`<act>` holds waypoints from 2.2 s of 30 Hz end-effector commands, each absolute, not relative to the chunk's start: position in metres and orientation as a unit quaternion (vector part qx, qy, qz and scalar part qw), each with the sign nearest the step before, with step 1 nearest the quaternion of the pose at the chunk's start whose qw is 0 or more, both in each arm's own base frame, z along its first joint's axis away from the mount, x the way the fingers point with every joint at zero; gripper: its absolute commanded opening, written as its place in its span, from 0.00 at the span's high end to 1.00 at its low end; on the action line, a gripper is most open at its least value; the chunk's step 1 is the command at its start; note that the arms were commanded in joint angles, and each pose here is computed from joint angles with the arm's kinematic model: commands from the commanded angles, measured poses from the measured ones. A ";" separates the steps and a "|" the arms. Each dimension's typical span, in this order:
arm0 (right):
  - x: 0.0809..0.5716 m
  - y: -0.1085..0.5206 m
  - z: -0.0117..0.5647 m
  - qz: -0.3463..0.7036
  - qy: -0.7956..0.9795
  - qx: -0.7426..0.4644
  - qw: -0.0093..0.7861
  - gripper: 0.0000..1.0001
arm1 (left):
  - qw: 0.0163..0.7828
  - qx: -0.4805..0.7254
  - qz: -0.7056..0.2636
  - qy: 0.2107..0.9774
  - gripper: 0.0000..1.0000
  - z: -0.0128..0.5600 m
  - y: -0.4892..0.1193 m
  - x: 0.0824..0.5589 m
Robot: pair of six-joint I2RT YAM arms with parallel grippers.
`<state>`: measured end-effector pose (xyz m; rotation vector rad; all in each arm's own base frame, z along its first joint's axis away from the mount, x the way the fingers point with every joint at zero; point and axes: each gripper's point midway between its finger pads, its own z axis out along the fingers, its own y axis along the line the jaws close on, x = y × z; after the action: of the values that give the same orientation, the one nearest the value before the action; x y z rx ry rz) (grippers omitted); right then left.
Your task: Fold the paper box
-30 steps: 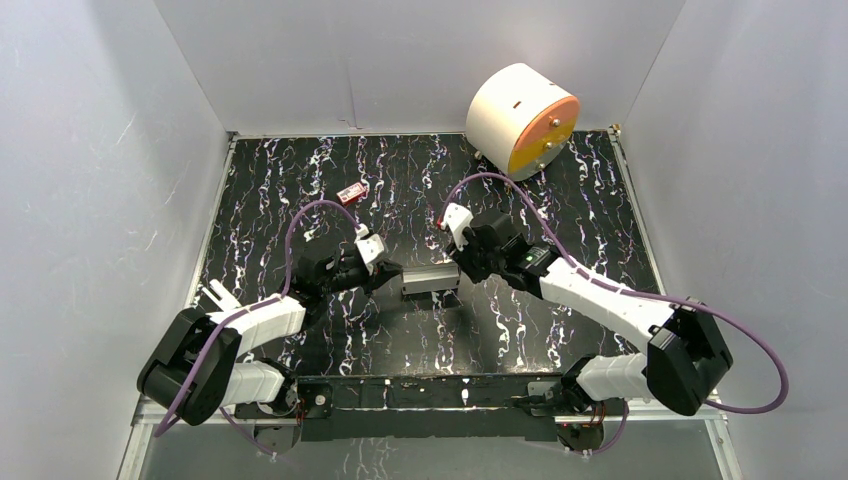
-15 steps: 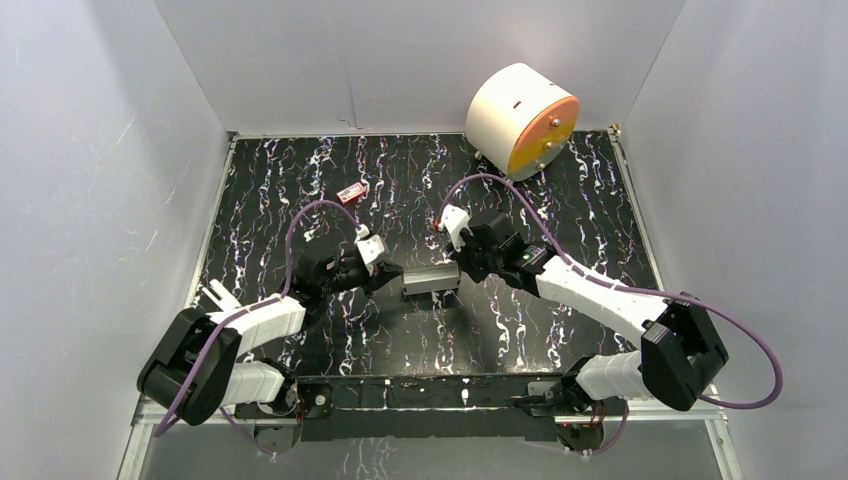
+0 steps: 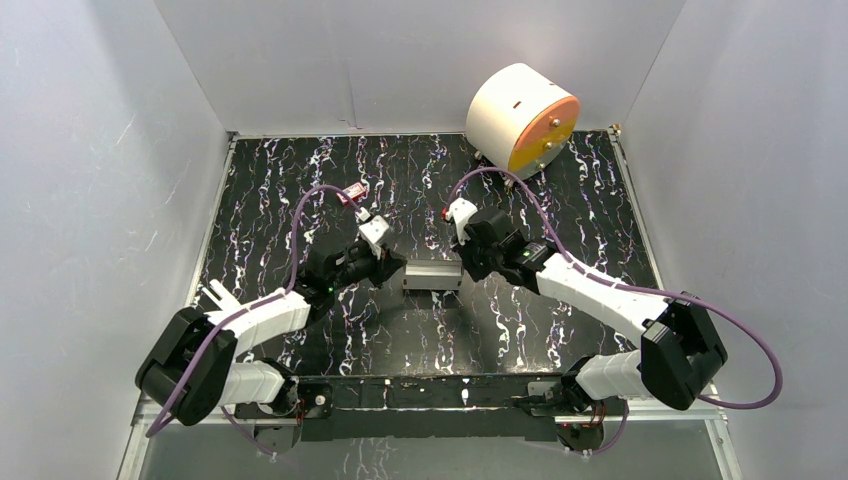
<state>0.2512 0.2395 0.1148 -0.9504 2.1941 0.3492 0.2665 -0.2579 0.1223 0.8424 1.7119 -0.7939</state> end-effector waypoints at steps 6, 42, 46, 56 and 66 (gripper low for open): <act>0.255 0.263 0.155 0.155 0.867 -0.245 0.404 1.00 | 0.517 0.192 -0.345 0.759 1.00 0.151 -0.257 0.277; 0.263 0.291 0.143 0.146 0.886 -0.065 0.435 1.00 | 0.502 0.020 -0.311 0.807 1.00 0.128 -0.259 0.281; 0.262 0.289 0.136 0.137 0.889 -0.063 0.432 1.00 | 0.504 0.021 -0.311 0.806 1.00 0.129 -0.260 0.281; 0.256 0.286 0.121 0.123 0.890 -0.061 0.434 1.00 | 0.500 0.014 -0.313 0.807 1.00 0.125 -0.260 0.277; 0.248 0.279 0.102 0.091 0.895 -0.067 0.431 1.00 | 0.500 0.006 -0.311 0.808 1.00 0.120 -0.257 0.274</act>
<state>0.2561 0.2606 0.1102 -0.1865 2.2280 0.1424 0.2807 -0.2436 0.1109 0.0115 1.9822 -0.6665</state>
